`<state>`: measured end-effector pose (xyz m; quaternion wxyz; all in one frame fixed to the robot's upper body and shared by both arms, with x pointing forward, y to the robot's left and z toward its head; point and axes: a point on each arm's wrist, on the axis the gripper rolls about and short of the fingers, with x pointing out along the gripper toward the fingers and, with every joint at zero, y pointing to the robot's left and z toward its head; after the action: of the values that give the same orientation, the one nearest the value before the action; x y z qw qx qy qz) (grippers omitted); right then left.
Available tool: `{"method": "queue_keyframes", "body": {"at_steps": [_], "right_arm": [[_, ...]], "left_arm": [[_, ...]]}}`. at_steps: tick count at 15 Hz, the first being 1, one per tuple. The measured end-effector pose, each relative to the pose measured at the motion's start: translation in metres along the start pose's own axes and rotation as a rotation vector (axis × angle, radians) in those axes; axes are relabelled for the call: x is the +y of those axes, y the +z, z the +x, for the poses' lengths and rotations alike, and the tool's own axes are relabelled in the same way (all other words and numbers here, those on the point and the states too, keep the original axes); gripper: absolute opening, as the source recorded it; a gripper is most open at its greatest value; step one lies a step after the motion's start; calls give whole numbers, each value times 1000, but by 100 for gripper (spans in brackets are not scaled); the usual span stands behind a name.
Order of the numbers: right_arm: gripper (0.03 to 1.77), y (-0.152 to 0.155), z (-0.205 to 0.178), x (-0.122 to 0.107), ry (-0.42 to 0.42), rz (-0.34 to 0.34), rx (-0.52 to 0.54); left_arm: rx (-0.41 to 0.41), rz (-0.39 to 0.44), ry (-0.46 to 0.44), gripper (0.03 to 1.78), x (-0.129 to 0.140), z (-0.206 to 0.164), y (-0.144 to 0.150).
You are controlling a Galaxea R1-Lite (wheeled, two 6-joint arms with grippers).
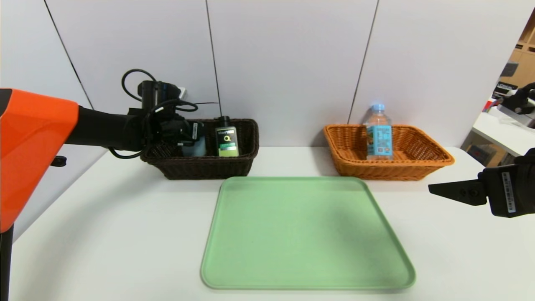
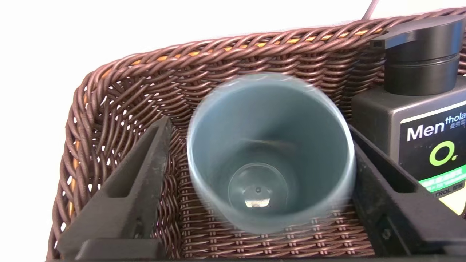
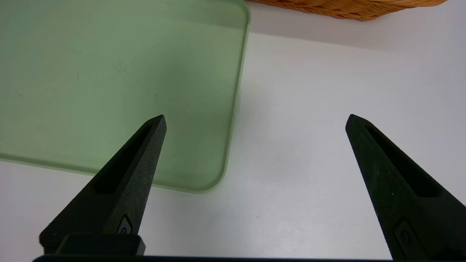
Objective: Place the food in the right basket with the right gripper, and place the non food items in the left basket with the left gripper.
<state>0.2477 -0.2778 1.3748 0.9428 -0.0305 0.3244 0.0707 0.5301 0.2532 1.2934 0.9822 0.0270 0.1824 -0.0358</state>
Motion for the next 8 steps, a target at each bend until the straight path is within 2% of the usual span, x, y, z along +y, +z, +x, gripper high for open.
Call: {"method": "queue_keyframes", "body": {"at_steps": [5,8], "right_arm": [[170,0,-1,0,0,-2,-2],[170,1,-3,-1,-10,-2,-13]], "left_arm": [[-19,1,-1,161,0,-10,9],[-82,29,-3,164,2,-35,30]]}}
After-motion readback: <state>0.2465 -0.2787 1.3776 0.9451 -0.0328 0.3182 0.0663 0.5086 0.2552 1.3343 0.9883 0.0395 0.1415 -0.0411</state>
